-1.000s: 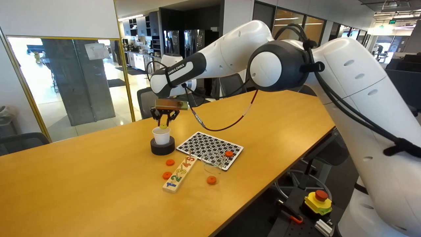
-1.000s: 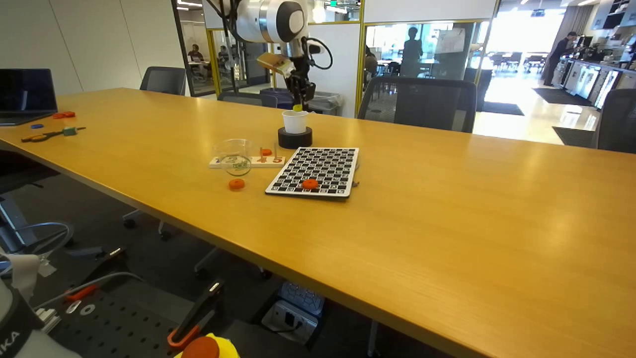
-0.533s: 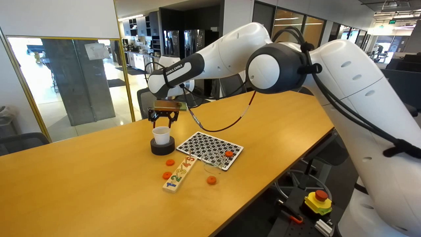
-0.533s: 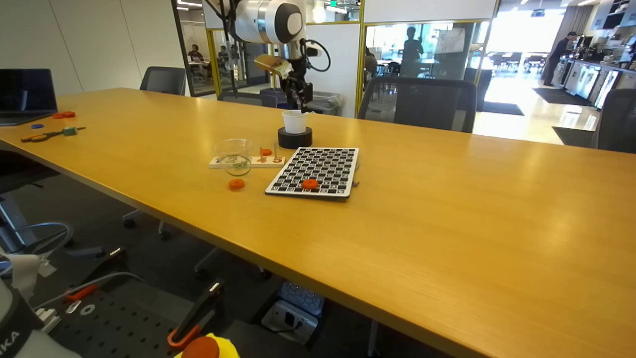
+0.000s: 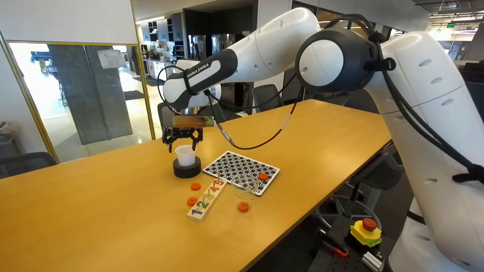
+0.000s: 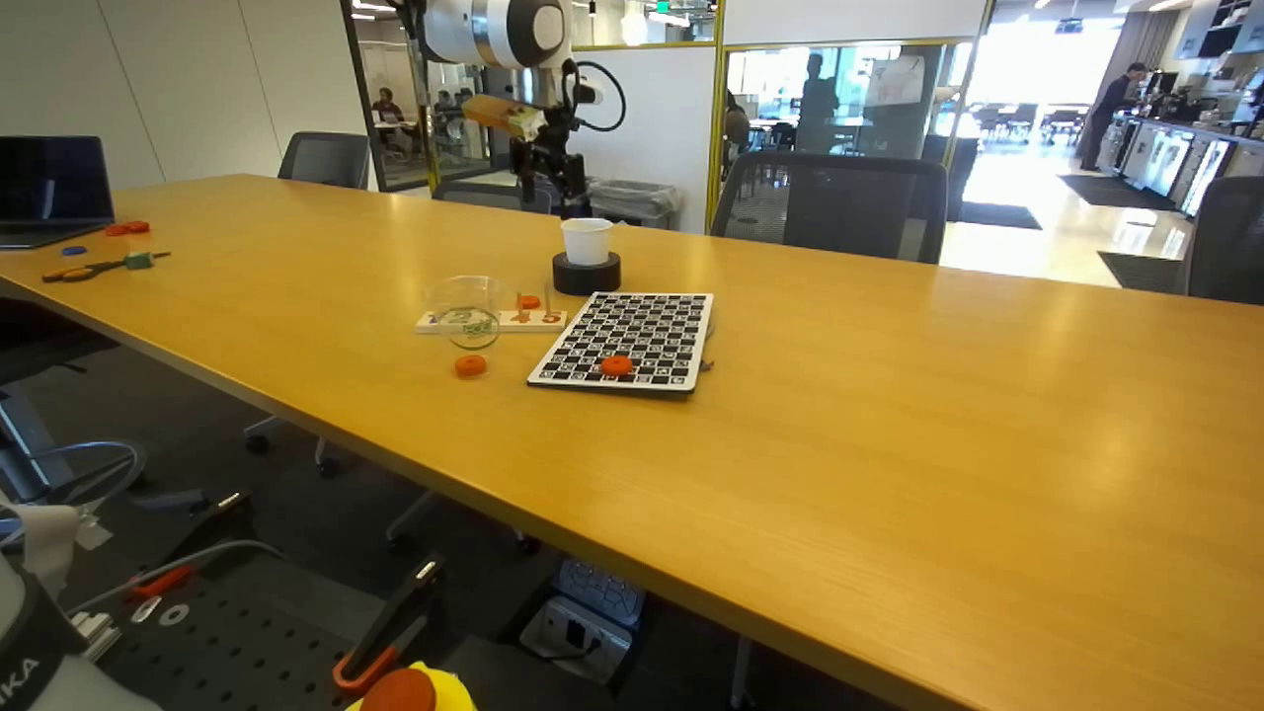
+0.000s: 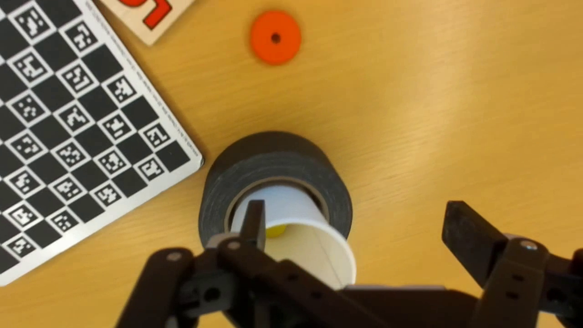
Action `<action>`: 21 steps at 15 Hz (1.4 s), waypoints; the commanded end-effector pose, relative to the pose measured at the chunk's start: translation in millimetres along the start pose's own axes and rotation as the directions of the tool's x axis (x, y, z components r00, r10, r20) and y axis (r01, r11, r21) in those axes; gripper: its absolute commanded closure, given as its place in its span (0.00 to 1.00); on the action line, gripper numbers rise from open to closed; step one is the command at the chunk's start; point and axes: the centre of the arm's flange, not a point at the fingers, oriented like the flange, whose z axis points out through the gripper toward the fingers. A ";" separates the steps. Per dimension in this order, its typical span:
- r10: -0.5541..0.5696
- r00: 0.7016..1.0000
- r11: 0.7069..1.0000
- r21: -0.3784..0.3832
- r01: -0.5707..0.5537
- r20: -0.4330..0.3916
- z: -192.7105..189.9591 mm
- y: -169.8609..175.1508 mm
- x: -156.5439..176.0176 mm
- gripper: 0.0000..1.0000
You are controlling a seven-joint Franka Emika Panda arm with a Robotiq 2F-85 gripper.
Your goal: Pick up all the orange objects from the table and put them in the colorless cup then pick up all the yellow objects from the table and put them in the white cup
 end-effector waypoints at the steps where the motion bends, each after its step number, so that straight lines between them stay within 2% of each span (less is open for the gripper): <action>1: -0.040 0.996 0.999 0.002 0.040 0.074 9.1 -7.7 -38.3 0.00; 9: -0.045 0.995 0.998 -0.040 0.049 0.091 81.4 -6.0 -69.4 0.00; 21: -0.007 1.000 0.992 -0.127 0.011 0.028 103.7 18.2 -75.8 0.00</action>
